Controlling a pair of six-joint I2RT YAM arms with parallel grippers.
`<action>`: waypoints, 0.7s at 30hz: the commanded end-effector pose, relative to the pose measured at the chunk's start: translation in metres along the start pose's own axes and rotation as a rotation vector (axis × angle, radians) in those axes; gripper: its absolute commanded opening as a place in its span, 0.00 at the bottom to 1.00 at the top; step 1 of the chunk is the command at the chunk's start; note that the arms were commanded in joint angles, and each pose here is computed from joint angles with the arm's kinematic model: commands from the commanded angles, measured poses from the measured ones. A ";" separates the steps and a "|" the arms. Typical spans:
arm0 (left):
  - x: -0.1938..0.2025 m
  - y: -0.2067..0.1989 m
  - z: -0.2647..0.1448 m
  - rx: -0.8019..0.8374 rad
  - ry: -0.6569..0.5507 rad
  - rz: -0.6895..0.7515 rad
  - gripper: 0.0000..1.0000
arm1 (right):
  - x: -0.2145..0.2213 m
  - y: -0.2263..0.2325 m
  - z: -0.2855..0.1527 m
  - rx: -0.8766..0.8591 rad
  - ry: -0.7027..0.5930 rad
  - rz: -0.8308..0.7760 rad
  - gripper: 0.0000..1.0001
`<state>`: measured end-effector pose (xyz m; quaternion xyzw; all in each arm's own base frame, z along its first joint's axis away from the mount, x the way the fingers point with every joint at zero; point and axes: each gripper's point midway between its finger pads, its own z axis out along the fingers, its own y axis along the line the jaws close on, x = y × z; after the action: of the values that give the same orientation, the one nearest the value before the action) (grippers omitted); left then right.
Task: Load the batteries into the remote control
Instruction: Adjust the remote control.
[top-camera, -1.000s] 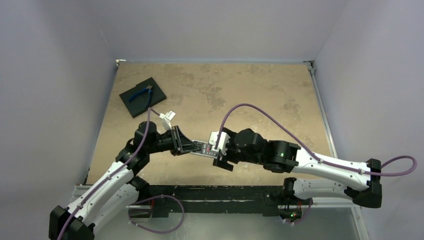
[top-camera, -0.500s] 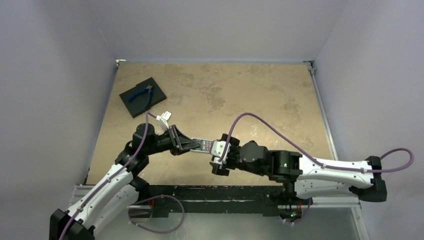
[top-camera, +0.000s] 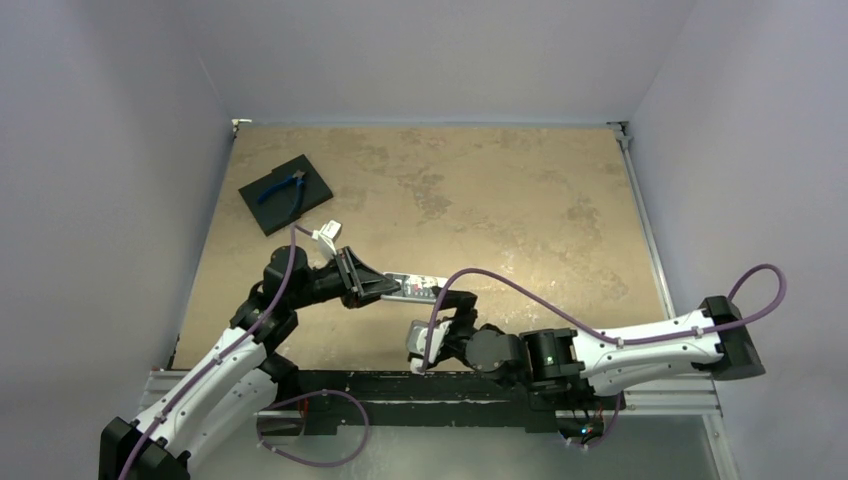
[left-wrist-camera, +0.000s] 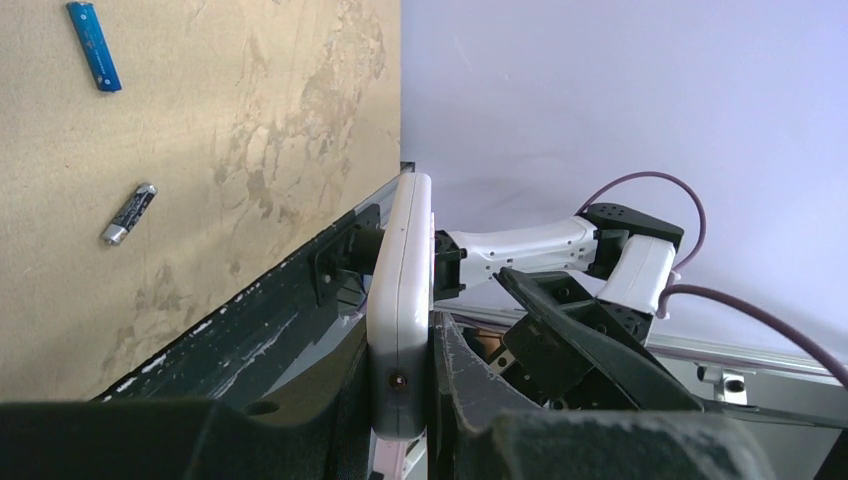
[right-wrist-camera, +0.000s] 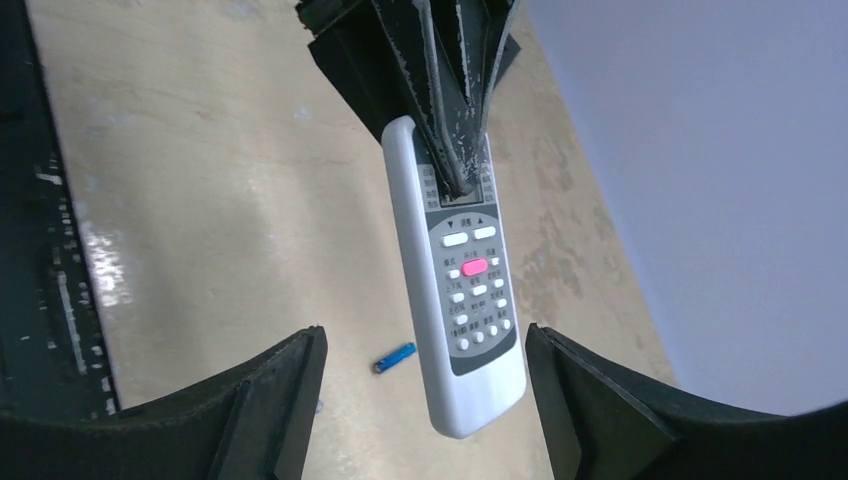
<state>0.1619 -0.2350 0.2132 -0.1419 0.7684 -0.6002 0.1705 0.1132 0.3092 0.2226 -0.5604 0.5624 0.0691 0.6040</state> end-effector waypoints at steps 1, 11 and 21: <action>0.000 -0.014 -0.002 0.054 0.007 -0.010 0.00 | -0.006 -0.024 0.002 0.168 0.007 -0.045 0.81; 0.005 -0.015 -0.006 0.059 0.029 -0.015 0.00 | 0.005 -0.024 0.011 0.293 0.082 -0.209 0.77; 0.009 -0.013 -0.007 0.062 0.046 -0.016 0.00 | 0.009 -0.029 0.011 0.377 0.125 -0.282 0.72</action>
<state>0.1529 -0.2364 0.2204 -0.1289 0.7627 -0.6142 0.1562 0.1401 0.3073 0.2131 -0.5526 0.5103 -0.1409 0.6437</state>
